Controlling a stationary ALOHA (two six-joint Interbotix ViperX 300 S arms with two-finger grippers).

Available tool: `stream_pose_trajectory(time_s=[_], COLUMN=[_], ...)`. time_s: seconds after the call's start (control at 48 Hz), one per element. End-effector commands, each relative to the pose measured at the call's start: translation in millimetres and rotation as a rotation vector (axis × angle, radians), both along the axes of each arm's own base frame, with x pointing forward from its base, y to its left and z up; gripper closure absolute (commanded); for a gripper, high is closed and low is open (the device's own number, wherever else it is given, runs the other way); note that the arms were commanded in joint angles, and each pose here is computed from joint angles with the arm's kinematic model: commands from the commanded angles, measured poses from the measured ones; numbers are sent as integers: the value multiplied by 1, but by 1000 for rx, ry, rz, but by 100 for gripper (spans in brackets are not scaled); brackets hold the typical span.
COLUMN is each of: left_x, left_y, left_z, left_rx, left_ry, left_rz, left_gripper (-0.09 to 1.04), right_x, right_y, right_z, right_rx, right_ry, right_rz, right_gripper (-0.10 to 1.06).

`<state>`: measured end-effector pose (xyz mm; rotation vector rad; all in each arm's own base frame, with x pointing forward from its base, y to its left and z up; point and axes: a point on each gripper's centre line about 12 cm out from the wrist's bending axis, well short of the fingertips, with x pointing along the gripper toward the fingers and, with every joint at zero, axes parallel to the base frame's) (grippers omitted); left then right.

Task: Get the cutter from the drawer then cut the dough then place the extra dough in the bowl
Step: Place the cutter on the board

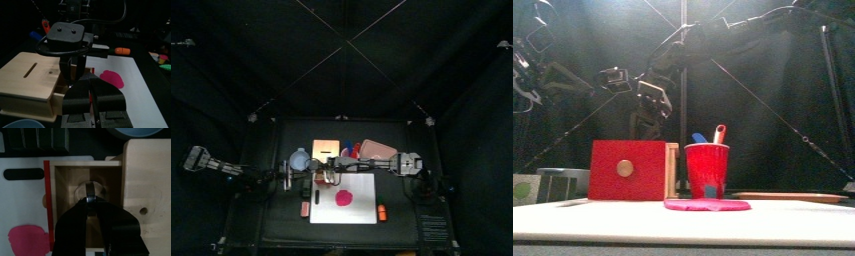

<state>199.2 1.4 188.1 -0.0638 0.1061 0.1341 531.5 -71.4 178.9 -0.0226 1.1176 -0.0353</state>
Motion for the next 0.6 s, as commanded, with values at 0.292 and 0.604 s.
stream_pose_trajectory(time_s=[0.292,0.604], left_x=[2,2], left_y=[0,2], left_z=[4,3], left_rx=[1,4], left_ry=[-13,-12], left_rz=[3,10], left_gripper=[69,69], right_x=[-4,-35], right_y=[15,32], right_z=[131,174], right_rx=[-32,4], right_ry=[-109,-14], right_rz=[35,11], right_gripper=[49,49])
